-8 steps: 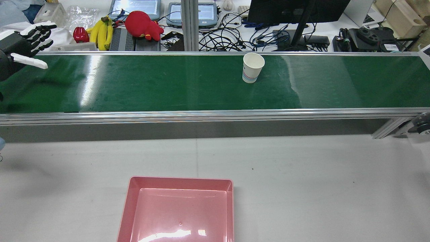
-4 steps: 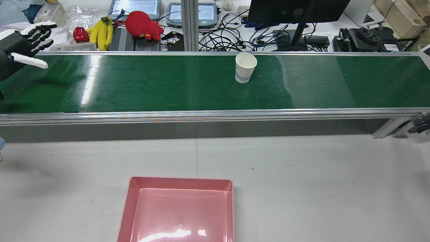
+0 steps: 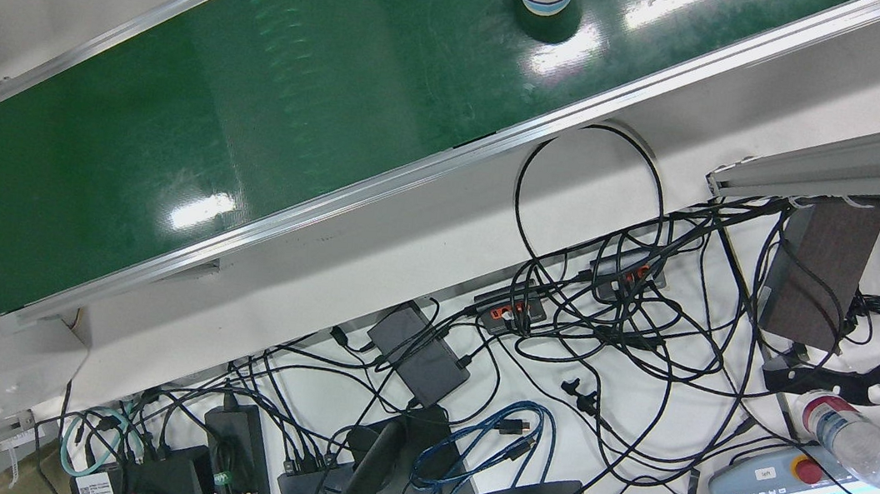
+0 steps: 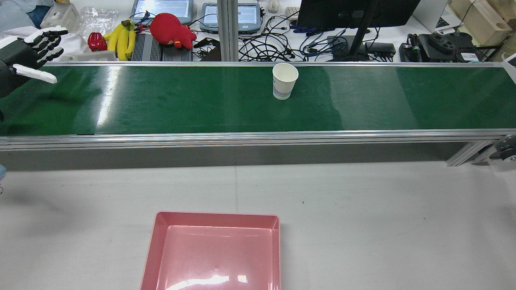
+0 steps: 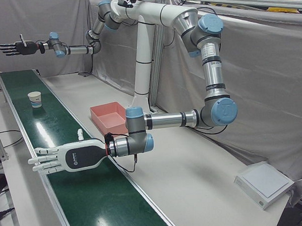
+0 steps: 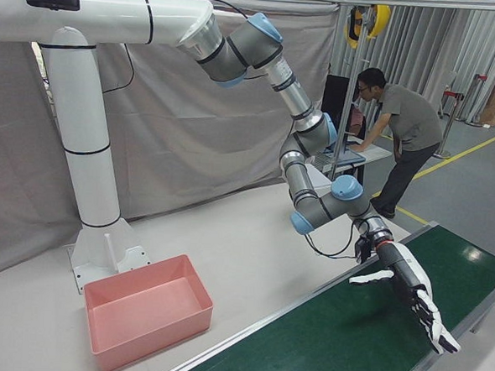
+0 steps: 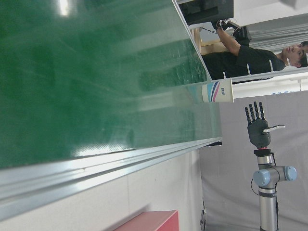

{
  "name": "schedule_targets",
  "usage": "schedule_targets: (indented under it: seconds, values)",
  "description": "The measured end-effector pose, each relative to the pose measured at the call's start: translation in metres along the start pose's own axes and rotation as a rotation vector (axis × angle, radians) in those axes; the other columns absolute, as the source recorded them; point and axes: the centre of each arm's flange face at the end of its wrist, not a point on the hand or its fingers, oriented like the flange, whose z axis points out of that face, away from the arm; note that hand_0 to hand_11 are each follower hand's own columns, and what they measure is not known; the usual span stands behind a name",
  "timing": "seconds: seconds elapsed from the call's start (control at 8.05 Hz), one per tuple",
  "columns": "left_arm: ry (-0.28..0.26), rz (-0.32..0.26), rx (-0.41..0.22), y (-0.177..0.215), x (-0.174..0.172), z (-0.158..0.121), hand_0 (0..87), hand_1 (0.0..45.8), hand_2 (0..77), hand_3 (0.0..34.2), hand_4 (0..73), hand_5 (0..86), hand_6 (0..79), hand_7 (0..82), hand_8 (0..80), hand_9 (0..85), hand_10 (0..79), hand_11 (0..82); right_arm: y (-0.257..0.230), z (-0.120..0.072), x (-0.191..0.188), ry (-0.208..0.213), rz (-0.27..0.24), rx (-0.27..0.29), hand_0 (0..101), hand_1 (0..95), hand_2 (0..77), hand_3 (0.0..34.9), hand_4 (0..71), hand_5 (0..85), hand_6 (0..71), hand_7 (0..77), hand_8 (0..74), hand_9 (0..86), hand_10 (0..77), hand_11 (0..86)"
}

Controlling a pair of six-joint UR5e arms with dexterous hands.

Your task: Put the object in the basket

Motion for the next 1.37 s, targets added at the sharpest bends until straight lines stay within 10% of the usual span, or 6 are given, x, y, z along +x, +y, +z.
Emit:
schedule_targets:
  seconds: [1.37]
  values:
    - [0.006,0.0,0.055,-0.0068,0.0018,-0.0059,56.9,12.0,0.5,3.8,0.5,22.9,0.5,0.5,0.0,0.5,2.7,6.0,0.0001,0.0,-0.0003,-0.001,0.001,-0.001,0,0.0,0.5,0.0,0.0,0.0,0.0,0.5,0.0,0.0,0.0,0.0]
